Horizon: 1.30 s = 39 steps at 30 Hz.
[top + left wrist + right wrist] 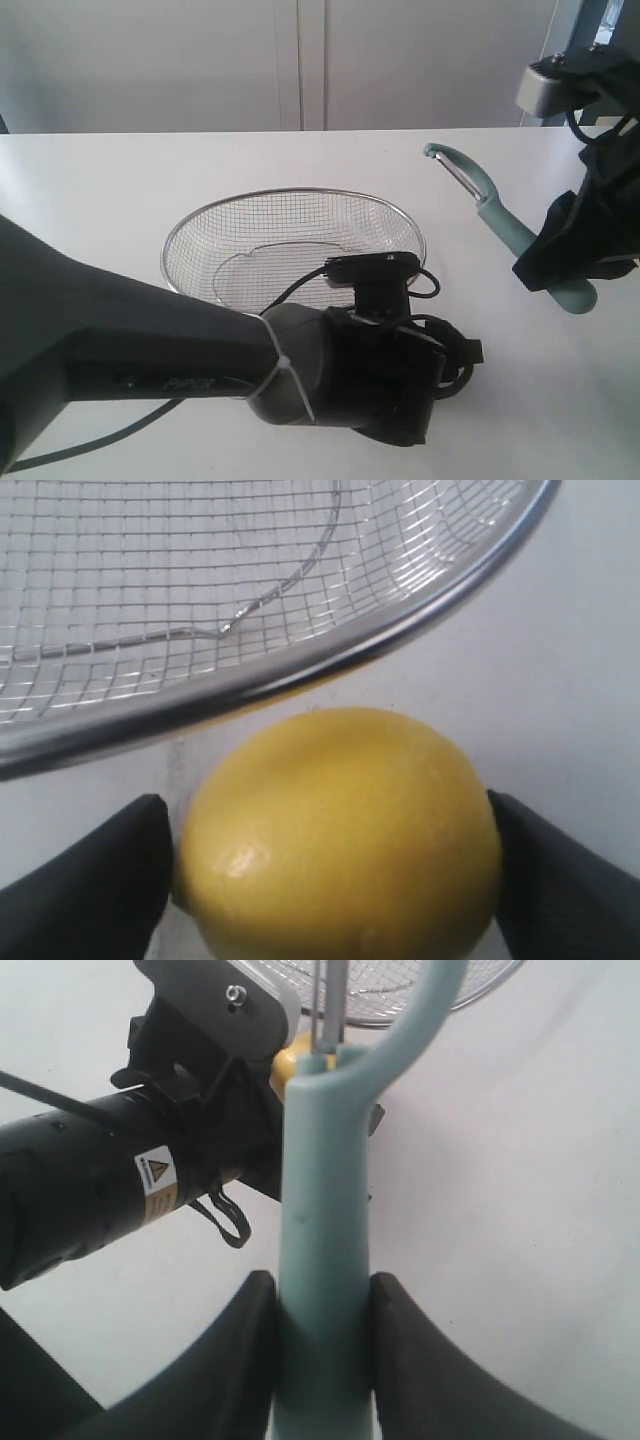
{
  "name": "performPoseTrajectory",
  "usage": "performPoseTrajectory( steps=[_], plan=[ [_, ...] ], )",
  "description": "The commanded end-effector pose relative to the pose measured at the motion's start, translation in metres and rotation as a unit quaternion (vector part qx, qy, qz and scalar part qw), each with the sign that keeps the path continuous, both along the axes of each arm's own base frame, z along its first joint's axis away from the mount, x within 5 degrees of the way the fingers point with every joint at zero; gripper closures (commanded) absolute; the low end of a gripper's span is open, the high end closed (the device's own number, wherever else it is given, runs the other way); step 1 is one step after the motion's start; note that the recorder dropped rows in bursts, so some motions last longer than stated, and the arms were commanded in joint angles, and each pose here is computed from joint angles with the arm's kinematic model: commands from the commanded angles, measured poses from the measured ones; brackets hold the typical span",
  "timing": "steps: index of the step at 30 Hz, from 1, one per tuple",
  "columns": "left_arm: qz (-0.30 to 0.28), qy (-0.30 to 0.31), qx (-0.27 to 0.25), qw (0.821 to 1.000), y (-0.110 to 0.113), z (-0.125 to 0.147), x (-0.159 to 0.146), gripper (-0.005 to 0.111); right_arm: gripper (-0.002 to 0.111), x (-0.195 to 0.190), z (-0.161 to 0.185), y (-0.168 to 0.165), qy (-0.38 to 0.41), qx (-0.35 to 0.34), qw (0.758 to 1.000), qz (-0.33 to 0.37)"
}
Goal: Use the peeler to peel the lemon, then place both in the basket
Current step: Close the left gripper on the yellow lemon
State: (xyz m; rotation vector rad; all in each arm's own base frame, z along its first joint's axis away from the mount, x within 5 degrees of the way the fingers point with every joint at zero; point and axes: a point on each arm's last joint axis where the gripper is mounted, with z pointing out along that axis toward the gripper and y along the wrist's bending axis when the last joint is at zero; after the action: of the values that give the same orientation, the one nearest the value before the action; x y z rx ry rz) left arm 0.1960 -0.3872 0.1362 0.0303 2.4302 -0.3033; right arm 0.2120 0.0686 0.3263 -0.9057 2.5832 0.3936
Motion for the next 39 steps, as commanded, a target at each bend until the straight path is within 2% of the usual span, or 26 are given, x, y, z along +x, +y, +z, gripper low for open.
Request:
performPoseTrajectory(
  steps=[1,4,10,12,14,35,39],
  plan=[
    [0.009,0.003,0.004,1.000,0.001,-0.003,0.000,0.035,0.108,0.000,0.001,-0.002,-0.003,0.005,1.000,-0.010],
    [0.008,0.002,0.004,1.000,0.001,-0.002,0.000,0.040,0.108,0.000,0.001,-0.002,-0.003,0.005,1.000,-0.010],
    [0.009,0.003,0.004,1.000,0.001,-0.003,0.000,0.087,0.108,0.000,0.001,-0.002,-0.003,0.005,1.000,-0.010],
    [0.009,0.003,0.004,1.000,0.001,-0.003,0.000,0.100,0.108,0.000,0.001,-0.002,-0.003,0.005,1.000,-0.010],
    [0.009,0.002,0.003,1.000,0.001,-0.001,0.000,0.107,0.108,0.000,0.001,-0.002,-0.003,0.005,1.000,-0.010],
    [-0.005,-0.027,-0.015,0.999,0.002,0.046,-0.016,0.107,0.108,0.000,0.001,-0.002,-0.004,0.005,1.000,-0.010],
    [0.003,-0.036,-0.003,0.999,0.006,0.056,-0.021,0.107,0.108,0.000,0.001,-0.002,-0.004,0.005,1.000,-0.010]
  ],
)
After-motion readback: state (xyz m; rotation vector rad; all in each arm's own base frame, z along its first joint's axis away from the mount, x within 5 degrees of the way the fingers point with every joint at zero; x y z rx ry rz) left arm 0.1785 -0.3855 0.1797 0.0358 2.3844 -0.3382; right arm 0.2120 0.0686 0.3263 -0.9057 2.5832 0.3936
